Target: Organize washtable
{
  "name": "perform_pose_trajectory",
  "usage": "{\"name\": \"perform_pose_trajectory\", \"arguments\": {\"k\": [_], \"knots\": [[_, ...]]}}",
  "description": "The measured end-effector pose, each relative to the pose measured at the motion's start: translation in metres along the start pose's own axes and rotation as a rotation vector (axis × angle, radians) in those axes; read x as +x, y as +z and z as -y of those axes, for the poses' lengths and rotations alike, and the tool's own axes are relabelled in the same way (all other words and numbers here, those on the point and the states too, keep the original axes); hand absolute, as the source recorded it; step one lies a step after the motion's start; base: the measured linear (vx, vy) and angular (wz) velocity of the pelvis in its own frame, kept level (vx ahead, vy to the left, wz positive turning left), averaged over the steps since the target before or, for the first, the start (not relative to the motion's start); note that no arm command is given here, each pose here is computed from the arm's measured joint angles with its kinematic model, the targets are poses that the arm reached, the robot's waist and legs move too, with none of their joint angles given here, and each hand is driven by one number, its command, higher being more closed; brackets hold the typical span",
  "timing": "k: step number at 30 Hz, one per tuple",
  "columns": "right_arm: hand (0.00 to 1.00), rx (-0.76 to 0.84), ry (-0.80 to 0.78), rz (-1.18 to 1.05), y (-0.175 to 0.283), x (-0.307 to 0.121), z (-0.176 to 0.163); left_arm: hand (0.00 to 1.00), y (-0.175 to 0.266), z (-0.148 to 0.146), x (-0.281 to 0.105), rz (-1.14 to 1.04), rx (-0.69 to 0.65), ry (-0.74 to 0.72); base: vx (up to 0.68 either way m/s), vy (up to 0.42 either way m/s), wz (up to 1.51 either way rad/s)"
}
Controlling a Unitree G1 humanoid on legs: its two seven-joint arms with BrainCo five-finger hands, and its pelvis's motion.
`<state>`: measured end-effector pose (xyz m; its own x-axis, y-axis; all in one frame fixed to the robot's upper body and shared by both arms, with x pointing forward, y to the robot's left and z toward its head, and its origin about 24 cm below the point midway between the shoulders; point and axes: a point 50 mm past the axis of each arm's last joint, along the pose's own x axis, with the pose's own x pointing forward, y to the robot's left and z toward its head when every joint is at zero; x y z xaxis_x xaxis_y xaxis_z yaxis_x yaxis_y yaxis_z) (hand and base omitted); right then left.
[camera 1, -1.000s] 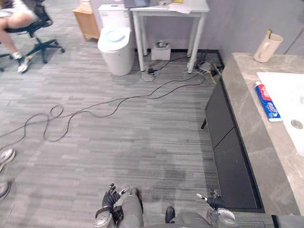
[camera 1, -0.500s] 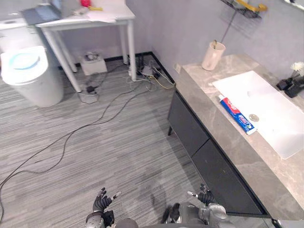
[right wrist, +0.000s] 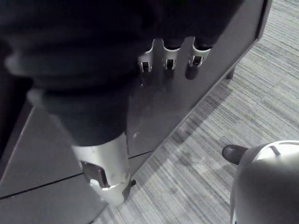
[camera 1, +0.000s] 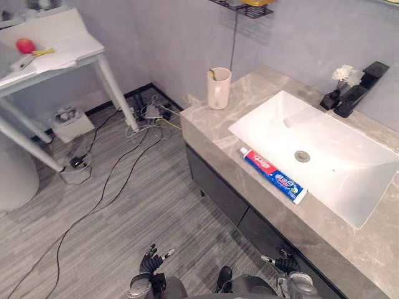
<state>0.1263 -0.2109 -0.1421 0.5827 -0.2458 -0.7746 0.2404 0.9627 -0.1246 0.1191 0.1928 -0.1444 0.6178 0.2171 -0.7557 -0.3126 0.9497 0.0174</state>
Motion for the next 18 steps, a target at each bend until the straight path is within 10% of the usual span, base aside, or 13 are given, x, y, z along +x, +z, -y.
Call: {"name": "perform_pose_trajectory", "arguments": {"k": [18], "knots": [[0.0, 0.008, 0.042, -0.033, -0.003, 0.001, -0.018, 0.0, -0.004, -0.011, 0.001, -0.03, 0.052, 0.013, 0.13, 0.202, -0.62]]}}
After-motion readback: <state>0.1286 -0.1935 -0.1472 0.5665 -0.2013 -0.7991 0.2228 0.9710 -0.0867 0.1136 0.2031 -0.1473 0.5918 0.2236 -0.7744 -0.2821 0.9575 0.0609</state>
